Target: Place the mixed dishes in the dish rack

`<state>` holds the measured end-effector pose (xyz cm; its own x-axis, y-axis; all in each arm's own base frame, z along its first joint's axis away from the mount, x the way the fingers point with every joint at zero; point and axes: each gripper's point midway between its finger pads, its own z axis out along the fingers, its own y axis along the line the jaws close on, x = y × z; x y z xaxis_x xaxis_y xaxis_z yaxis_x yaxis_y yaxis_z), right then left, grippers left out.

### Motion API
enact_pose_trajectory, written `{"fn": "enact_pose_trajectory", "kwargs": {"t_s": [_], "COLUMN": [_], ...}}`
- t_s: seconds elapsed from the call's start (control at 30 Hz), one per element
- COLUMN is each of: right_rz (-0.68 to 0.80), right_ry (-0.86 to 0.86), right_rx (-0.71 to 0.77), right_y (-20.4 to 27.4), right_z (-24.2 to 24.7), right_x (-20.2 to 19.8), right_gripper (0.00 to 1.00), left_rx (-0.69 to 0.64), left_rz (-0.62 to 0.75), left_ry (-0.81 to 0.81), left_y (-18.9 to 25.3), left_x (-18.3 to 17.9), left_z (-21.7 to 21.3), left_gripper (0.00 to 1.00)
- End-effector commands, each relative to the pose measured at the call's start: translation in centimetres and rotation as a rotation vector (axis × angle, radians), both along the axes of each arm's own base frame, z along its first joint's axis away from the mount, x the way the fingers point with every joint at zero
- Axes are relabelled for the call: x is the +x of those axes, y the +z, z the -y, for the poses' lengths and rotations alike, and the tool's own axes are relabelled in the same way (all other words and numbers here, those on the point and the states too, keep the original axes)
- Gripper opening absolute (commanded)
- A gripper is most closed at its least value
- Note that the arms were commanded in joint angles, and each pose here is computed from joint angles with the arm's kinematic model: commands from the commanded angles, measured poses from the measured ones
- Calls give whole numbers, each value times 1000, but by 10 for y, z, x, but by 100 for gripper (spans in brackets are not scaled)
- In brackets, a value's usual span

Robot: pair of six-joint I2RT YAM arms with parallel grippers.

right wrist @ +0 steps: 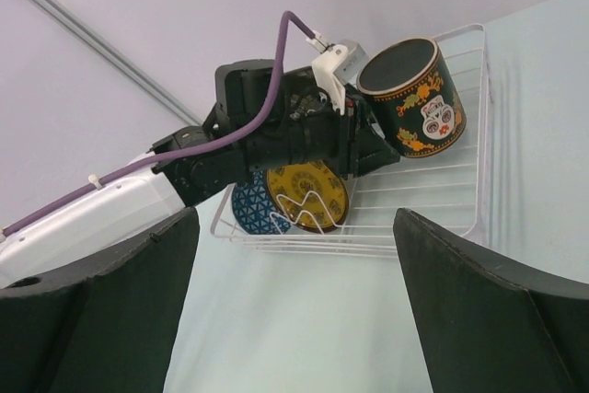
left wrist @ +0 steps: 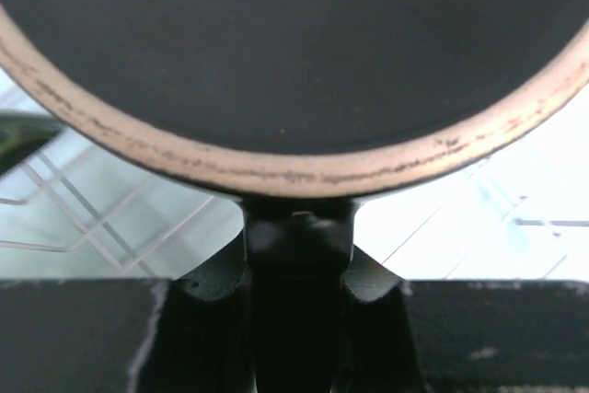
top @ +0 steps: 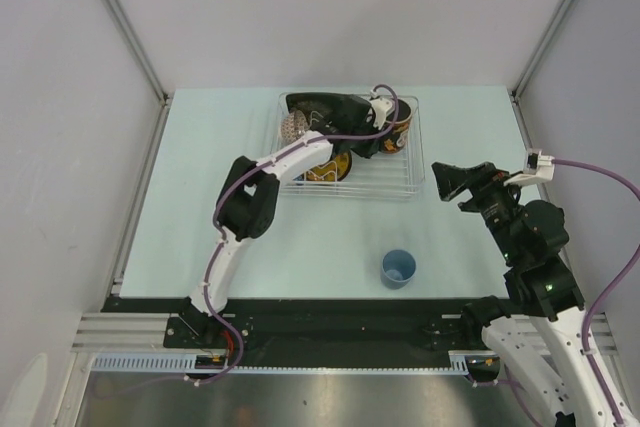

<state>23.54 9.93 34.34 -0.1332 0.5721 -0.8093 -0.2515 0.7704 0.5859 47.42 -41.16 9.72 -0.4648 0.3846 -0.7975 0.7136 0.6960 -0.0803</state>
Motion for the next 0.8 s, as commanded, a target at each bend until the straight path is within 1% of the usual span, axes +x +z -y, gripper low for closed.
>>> {"fn": "enact_pose_trajectory", "kwargs": {"t_s": [0.0,0.5,0.53,0.57,0.6,0.63,0.7,0.73,0.77], "right_rz": [5,-32,-33,-36,-41,-43,-49,-51,-51], "right_ry": [11,51,50,50,47,48,48,51,51], "right_rx": [15,29,27,28,27,24,21,20,19], "right_y": [2,-7,-7,-8,-9,-10,-11,-12,-12], "right_z": [0,-6,-6,-6,-5,-5,-6,-6,-6], "right_x": [-4,-4,-4,-4,-3,-3,-2,-3,-3], "right_gripper": [92,92,93,93,94,95,95,95,95], "left_rx": [-118,-113,-111,-103,-101,-108,-101,-107,-105], "left_rz": [199,209,209,210,211,226,223,233,240], "left_ry": [19,13,9,6,0,-5,-8,-9,-14], "left_y": [50,27,28,27,27,37,38,47,51], "left_x": [28,32,30,28,27,25,22,20,19], "left_z": [17,25,26,24,24,25,22,22,21], "left_gripper": [0,0,2,9,18,27,34,50,57]}}
